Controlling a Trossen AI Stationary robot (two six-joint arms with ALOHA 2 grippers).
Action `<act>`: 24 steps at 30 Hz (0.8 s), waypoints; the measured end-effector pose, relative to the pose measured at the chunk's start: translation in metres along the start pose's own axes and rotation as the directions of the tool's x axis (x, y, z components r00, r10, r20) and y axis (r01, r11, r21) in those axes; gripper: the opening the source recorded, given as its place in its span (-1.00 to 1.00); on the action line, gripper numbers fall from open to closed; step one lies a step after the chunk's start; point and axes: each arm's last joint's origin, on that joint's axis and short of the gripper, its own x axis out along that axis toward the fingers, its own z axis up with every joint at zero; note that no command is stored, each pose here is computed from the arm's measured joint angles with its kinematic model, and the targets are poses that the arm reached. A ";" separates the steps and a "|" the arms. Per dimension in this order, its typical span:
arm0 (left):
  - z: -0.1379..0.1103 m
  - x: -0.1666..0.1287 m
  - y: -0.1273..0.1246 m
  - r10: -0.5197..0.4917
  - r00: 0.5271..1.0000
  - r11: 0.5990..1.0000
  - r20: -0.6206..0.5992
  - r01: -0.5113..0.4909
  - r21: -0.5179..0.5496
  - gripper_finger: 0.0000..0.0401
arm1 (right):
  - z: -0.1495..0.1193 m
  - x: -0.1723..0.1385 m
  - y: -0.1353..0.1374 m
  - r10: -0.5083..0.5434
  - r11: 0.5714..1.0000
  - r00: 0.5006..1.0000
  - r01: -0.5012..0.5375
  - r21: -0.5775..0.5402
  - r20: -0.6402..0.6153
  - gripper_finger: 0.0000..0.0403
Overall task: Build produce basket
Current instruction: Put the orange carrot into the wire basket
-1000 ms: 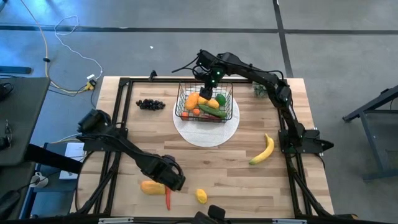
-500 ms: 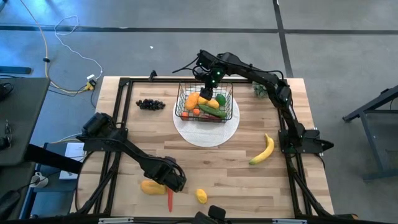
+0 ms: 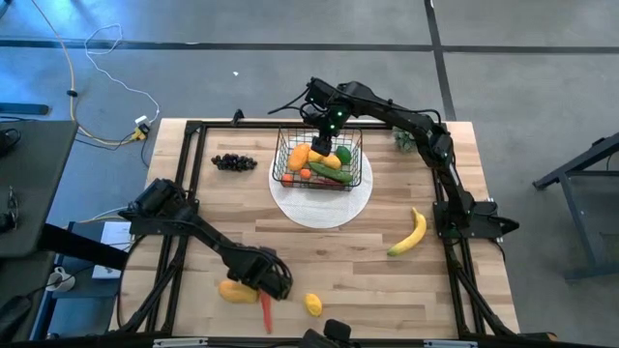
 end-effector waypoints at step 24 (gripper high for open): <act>0.012 0.000 -0.006 -0.046 0.997 0.999 0.055 0.047 -0.014 -0.99 | -0.001 0.000 -0.001 -0.036 0.999 0.999 0.036 -0.023 -0.019 0.23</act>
